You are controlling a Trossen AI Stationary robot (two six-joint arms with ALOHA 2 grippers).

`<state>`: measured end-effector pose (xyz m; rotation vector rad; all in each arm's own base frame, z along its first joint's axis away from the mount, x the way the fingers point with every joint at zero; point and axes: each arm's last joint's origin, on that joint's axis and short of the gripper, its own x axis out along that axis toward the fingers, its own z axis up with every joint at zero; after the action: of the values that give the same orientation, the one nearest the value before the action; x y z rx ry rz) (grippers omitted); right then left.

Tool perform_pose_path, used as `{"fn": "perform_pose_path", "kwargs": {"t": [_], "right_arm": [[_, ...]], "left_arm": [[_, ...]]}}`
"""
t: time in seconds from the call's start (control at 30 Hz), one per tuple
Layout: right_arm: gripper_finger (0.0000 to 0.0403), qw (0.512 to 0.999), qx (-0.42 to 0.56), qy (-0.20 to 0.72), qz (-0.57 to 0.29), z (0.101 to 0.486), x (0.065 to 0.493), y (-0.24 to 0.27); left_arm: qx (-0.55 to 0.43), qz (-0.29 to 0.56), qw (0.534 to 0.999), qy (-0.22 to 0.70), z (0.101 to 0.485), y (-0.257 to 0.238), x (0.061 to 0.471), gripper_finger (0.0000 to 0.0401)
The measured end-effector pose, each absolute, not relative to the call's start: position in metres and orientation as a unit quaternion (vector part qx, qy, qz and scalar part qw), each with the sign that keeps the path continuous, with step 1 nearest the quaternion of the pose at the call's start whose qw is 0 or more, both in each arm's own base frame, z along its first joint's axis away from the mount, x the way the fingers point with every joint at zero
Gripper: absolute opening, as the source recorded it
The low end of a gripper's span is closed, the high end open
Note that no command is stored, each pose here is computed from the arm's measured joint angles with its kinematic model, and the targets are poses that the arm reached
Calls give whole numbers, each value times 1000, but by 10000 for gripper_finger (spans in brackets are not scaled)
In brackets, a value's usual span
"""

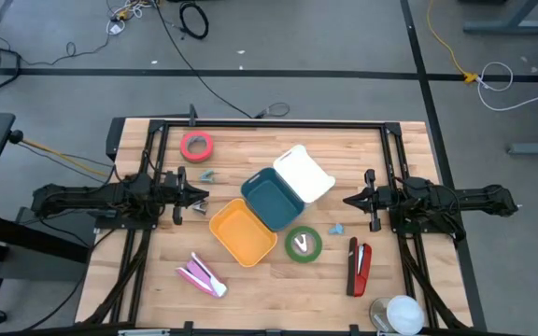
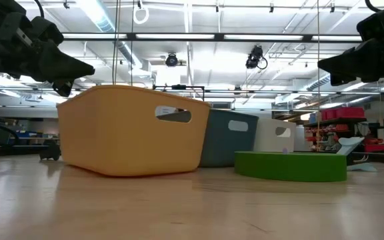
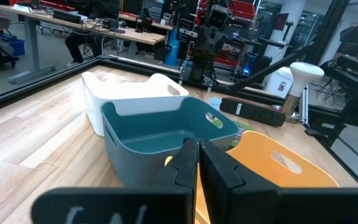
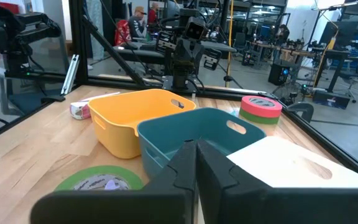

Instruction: Pick and place Stapler, Stapler remover, tape

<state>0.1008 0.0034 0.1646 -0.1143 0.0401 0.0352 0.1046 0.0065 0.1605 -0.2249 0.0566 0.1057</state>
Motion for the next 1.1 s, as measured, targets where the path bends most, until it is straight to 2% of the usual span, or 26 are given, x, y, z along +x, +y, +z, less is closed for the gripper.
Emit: {"fn": "perform_pose_path", "kwargs": {"t": [0.33,0.5,0.7,0.87,1.1], "right_arm": [[13,998,-57,20,17,165,101,3],[13,998,-57,20,17,165,101,3],[13,998,-57,20,18,165,101,3],[13,998,-57,20,17,165,101,3],[13,998,-57,20,17,165,101,3]], "left_arm": [[-113,51,992,22,162,6,105,21],[-145,49,988,6,165,6,105,21],[-203,50,976,-68,178,7,104,21],[-209,59,965,-144,192,9,101,21],[-235,47,951,-198,202,9,98,21]]}}
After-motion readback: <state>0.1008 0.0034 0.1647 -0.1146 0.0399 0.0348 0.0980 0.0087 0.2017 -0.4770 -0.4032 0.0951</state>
